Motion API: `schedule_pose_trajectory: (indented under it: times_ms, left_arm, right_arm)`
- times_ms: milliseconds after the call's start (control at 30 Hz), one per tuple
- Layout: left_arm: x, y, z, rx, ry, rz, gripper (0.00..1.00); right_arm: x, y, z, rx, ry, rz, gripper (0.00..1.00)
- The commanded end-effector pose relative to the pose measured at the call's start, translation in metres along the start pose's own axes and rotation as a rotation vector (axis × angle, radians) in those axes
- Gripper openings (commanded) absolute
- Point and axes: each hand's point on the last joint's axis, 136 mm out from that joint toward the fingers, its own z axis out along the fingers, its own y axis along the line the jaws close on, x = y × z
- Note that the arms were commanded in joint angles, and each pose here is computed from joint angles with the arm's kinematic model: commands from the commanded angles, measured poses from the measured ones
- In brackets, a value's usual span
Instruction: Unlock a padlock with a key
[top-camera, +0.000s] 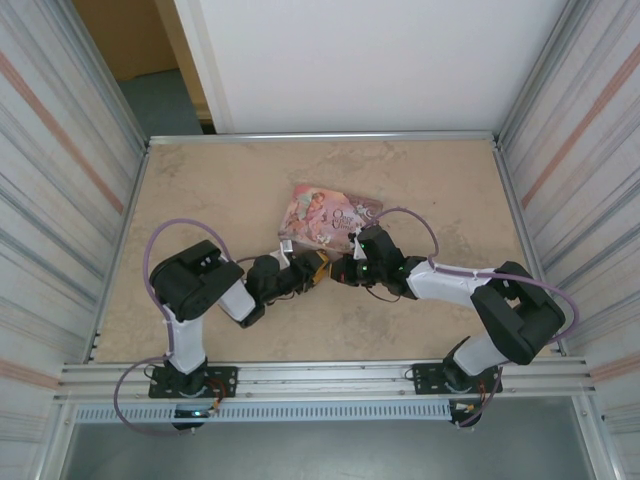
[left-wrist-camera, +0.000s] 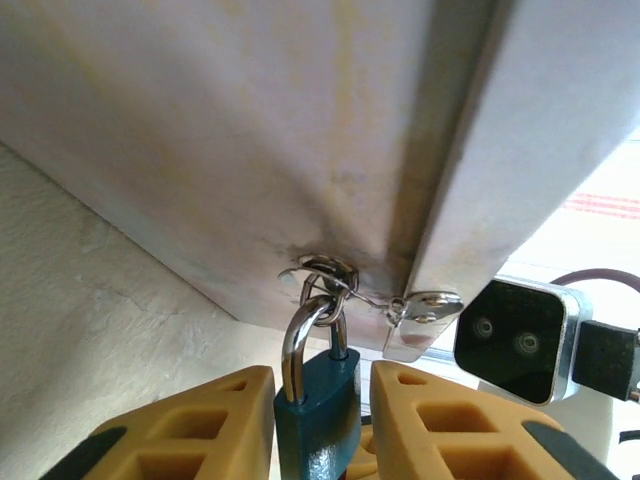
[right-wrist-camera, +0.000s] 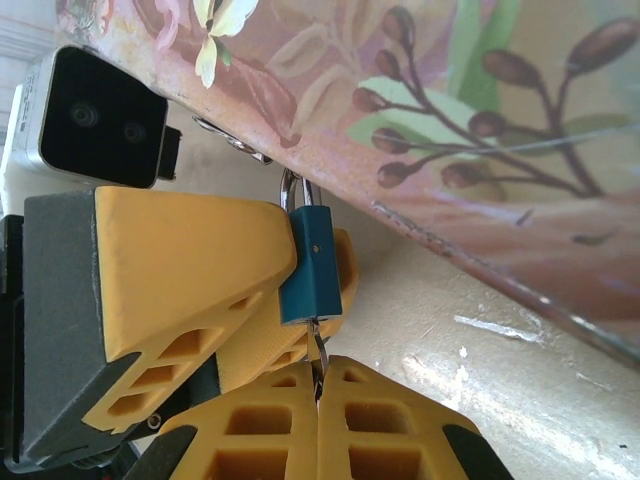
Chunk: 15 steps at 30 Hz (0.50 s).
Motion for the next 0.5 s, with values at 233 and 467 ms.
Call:
schedule_pose_trajectory:
  times_ms: [233, 467]
  left_arm:
    - [-0.002, -0.011, 0.003, 0.039, -0.020, 0.015, 0.08]
    - [-0.004, -0.014, -0.003, 0.022, -0.037, 0.031, 0.00]
  right_arm:
    - [-0.019, 0.037, -0.017, -0.103, -0.064, -0.020, 0.05]
    - [-0.020, 0.028, -0.030, -0.074, -0.084, -0.031, 0.21]
